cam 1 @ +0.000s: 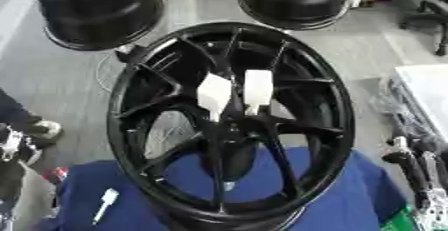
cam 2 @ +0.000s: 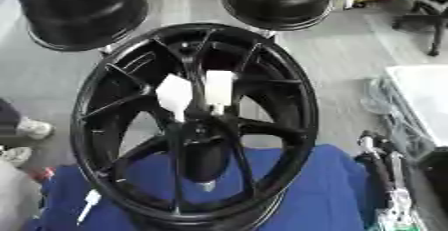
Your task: Pull the pin out of the wheel hub.
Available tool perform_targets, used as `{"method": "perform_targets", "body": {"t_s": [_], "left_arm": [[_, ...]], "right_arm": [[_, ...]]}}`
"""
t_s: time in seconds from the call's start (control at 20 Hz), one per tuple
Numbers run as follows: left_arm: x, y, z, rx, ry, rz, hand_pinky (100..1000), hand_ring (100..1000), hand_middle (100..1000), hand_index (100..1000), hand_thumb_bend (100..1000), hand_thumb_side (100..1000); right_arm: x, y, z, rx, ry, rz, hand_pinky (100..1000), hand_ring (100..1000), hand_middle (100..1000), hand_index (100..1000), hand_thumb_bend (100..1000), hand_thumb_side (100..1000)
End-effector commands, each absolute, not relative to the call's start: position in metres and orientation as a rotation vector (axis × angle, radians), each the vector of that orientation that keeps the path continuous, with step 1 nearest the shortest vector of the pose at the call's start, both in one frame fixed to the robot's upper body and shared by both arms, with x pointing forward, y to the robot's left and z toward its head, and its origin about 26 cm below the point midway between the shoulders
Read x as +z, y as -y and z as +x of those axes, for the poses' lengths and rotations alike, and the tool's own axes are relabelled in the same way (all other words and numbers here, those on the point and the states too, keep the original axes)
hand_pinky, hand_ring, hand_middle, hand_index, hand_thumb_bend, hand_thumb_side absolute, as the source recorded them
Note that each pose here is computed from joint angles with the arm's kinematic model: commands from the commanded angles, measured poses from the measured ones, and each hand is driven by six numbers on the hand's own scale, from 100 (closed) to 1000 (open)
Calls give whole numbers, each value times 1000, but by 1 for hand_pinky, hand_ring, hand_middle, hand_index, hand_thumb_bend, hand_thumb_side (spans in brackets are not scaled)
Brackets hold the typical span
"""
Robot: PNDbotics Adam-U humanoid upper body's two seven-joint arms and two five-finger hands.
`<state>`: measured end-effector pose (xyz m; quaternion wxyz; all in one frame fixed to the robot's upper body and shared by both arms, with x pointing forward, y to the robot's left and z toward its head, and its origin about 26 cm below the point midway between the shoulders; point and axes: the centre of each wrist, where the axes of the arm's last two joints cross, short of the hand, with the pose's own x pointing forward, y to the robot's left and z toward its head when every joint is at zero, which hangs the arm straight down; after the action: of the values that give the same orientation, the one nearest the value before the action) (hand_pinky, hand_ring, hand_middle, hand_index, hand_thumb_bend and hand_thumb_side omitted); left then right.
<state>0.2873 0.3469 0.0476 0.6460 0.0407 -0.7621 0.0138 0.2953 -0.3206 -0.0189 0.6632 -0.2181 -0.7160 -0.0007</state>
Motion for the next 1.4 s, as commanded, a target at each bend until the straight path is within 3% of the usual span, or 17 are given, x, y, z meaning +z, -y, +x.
{"method": "perform_targets", "body": {"t_s": [0.05, 0.55, 0.95, 1.4], "left_arm": [[78, -359, 291, -39, 1821, 136, 712, 488, 549, 721, 563, 635], [154, -377, 304, -303, 2019, 201, 712, 498, 555, 725, 551, 593], [216, -354, 326, -860, 2090, 267, 716, 518, 572, 736, 579, 581], [275, -341, 353, -1557, 1914, 448, 722, 577, 611, 756, 701, 537]], "right_arm": [[-14, 326, 296, 14, 1631, -508, 603, 489, 616, 775, 100, 789], [-16, 328, 294, 24, 1621, -515, 604, 489, 617, 775, 100, 790], [-16, 332, 291, 49, 1610, -532, 604, 489, 617, 775, 100, 791], [-16, 330, 293, 78, 1612, -518, 604, 489, 617, 776, 100, 799]]}}
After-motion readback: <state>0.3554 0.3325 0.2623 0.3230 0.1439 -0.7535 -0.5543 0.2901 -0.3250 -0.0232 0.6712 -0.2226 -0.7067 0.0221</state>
